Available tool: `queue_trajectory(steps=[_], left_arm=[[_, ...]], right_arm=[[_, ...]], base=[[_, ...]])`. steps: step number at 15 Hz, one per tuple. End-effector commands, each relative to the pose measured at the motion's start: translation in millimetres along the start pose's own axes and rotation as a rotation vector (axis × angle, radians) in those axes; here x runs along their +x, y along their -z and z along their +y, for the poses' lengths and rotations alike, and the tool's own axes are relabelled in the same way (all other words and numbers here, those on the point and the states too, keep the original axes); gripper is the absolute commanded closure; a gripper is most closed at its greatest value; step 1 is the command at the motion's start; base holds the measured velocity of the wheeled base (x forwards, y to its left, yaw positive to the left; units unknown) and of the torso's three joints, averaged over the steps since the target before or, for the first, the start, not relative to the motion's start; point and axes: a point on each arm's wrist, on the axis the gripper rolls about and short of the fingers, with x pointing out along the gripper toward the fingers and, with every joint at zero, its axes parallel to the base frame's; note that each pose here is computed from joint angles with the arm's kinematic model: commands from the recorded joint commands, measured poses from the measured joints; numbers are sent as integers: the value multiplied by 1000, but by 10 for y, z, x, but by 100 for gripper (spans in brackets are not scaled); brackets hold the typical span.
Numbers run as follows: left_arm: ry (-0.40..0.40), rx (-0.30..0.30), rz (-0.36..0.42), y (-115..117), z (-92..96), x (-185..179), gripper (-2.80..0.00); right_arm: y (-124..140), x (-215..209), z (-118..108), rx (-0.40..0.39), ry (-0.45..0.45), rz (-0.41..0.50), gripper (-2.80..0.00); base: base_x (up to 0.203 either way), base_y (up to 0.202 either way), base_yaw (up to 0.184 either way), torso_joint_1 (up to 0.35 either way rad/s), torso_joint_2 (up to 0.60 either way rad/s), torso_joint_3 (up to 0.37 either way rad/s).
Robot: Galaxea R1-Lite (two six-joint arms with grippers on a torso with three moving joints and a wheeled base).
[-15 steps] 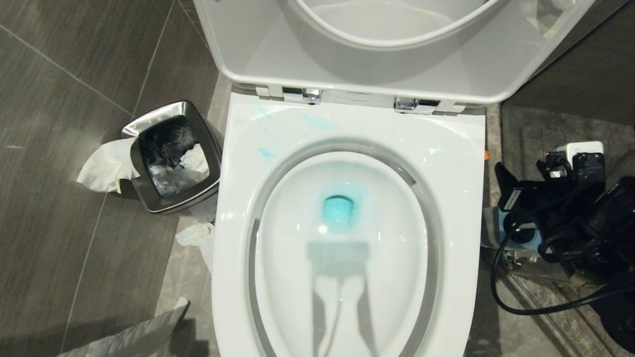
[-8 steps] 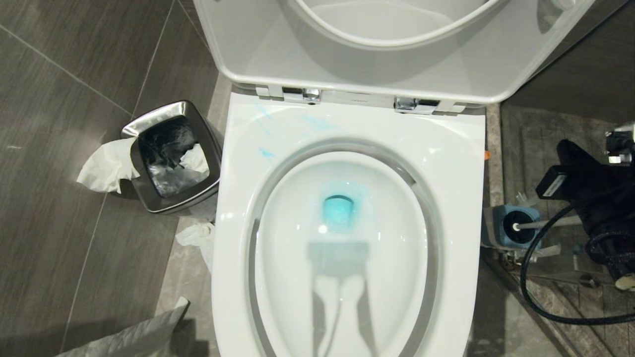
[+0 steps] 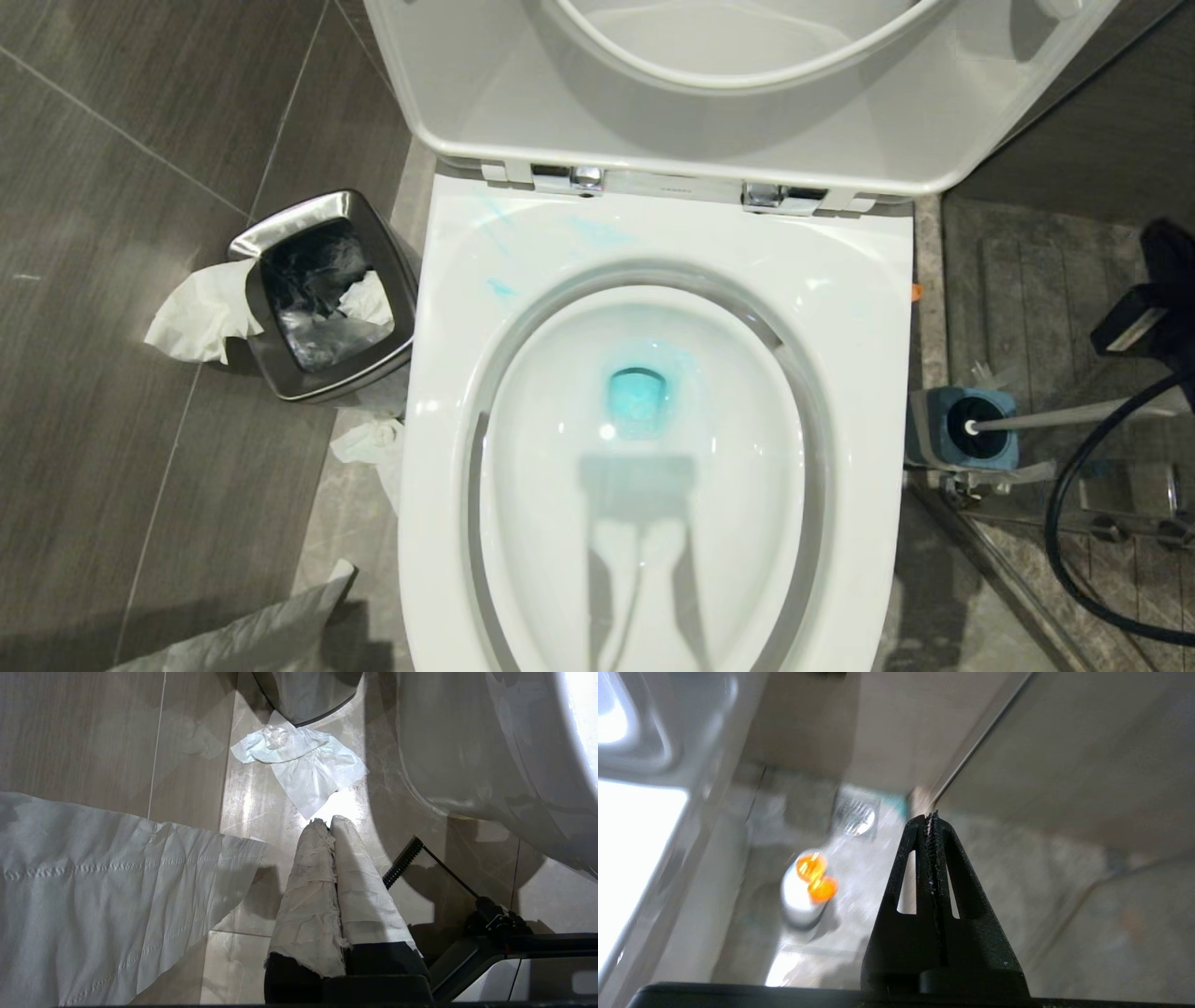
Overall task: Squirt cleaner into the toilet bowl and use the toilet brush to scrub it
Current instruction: Scrub the toilet bowl
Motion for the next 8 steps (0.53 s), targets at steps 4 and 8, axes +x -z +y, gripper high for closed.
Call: queue_trajectory(steps=[4, 8], left_arm=[[1, 0, 2, 0, 0, 1, 0], [1, 0, 2, 0, 0, 1, 0]], right_arm=[[-317, -343, -273, -178, 106, -79, 0], [-292, -551, -346, -215, 92, -12, 0]], base=[[0, 0, 0, 0, 0, 0], [0, 0, 0, 0, 0, 0]])
